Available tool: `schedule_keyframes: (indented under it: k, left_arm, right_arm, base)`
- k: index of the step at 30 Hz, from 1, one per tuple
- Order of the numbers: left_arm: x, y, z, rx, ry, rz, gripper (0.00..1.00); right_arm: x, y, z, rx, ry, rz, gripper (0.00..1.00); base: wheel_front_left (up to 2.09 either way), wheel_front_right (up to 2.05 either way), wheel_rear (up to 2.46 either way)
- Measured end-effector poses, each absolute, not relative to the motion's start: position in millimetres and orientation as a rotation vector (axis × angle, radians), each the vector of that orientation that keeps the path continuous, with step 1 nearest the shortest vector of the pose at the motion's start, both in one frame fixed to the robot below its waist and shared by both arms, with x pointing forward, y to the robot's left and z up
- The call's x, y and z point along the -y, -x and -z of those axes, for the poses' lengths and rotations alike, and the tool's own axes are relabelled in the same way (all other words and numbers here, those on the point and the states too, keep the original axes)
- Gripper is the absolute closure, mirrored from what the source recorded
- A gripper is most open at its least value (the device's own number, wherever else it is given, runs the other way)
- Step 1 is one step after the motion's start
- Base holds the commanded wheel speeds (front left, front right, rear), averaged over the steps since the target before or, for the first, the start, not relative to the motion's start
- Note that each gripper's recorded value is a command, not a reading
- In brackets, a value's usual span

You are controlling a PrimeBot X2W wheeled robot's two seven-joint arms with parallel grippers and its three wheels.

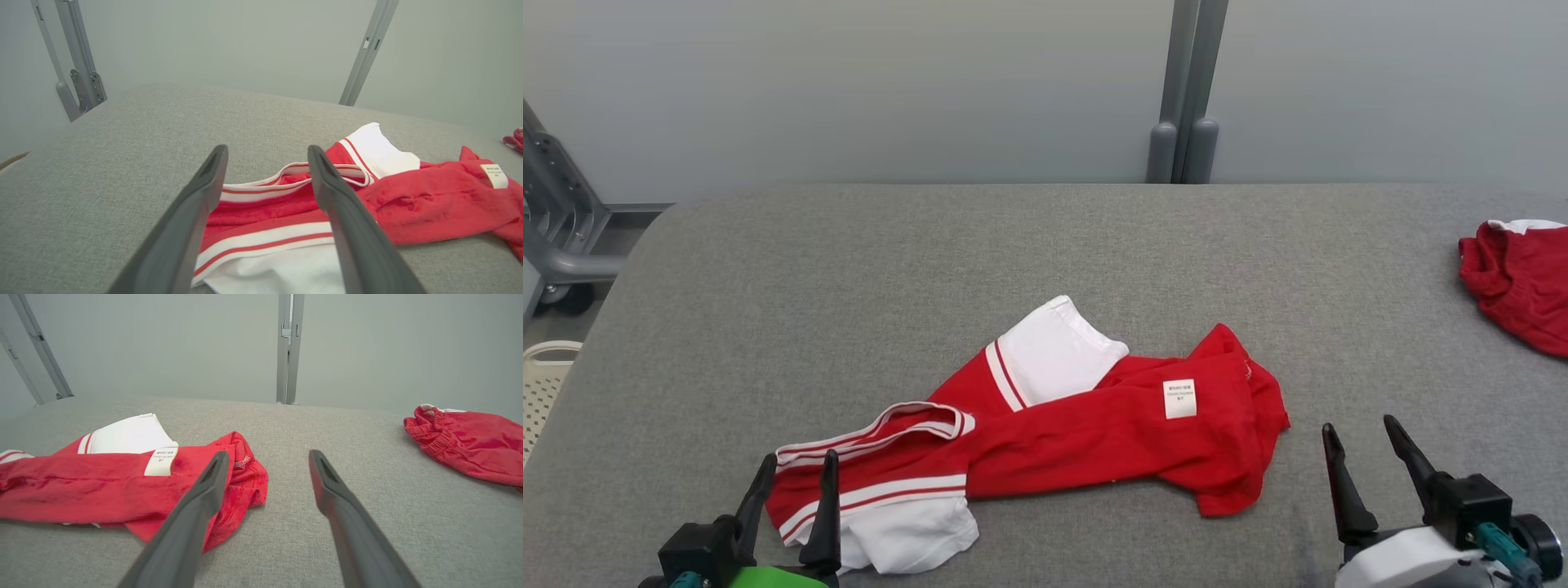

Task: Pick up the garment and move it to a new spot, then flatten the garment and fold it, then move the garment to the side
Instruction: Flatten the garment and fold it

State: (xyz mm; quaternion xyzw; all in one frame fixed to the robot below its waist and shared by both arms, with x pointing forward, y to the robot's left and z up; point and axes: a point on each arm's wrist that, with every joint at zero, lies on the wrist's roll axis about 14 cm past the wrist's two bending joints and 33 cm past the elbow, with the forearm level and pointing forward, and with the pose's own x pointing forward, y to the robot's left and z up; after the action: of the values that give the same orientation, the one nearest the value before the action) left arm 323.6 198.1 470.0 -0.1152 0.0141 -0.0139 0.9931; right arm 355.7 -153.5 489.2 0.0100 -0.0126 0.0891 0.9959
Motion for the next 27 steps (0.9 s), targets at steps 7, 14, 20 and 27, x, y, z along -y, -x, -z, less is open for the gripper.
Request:
schedule_keyframes:
  k: [7, 14, 20, 27]
  left_arm:
    - [-195, -325, -466, -0.042, 0.234, 0.037, 0.00]
    - [-192, -308, -421, -0.190, 0.249, 0.005, 0.00]
    - [-192, -306, -396, -0.324, 0.300, -0.049, 0.00]
    - [-193, -302, -383, -0.429, 0.313, -0.079, 0.00]
  right_arm:
    - [138, -373, -495, 0.038, -0.019, -0.226, 0.00]
    - [122, -381, -447, -0.125, -0.060, -0.261, 0.00]
    - [96, -402, -440, -0.164, -0.133, -0.305, 0.00]
    - [81, -414, -419, -0.256, -0.133, -0.342, 0.00]
  base:
    - [0.00, 0.00, 0.00]
    - [0.00, 0.00, 0.00]
    - [0.00, 0.00, 0.00]
    - [0.00, 0.00, 0.00]
